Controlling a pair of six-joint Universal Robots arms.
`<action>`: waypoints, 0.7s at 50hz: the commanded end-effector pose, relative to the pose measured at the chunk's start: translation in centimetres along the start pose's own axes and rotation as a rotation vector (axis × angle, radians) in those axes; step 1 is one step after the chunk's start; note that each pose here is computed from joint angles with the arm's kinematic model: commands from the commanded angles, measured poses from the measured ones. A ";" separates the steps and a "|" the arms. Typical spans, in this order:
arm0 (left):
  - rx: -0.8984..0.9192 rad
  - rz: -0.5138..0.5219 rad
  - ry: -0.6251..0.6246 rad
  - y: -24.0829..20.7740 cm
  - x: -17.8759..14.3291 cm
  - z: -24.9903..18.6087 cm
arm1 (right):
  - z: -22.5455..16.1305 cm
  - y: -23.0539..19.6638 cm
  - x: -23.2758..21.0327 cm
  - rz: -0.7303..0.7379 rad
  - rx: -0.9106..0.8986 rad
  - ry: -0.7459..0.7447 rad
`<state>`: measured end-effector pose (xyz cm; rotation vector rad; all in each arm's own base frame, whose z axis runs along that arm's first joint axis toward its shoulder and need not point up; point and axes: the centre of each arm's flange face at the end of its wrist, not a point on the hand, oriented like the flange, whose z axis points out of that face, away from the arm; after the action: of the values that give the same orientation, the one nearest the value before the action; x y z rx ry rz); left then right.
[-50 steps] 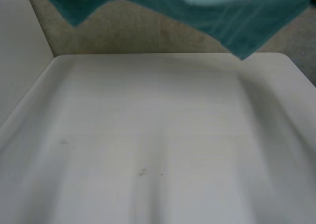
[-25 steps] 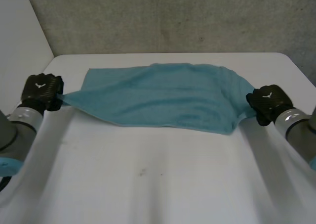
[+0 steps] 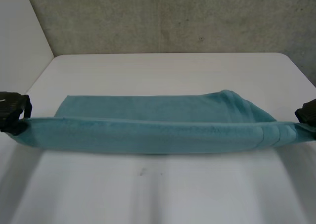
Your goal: Fold the laundry
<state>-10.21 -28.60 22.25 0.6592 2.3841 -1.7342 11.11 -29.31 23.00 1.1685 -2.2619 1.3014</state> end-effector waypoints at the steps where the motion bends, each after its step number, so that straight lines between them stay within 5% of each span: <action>1: 0.005 0.011 0.046 2.2 0.9 4.8 | 5.1 0.7 -1.6 0.065 0.050 -0.003; 22: 0.234 0.116 -0.174 0.1 2.2 17.1 | 15.6 -4.7 -2.9 0.044 0.286 0.245; 35: 0.297 0.135 -0.138 1.1 4.7 19.2 | 18.1 -5.3 -3.5 0.040 0.305 0.294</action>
<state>-15.97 -44.82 14.16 0.6655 1.9909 -1.9826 19.50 -43.28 14.09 0.9687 -1.9625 1.7271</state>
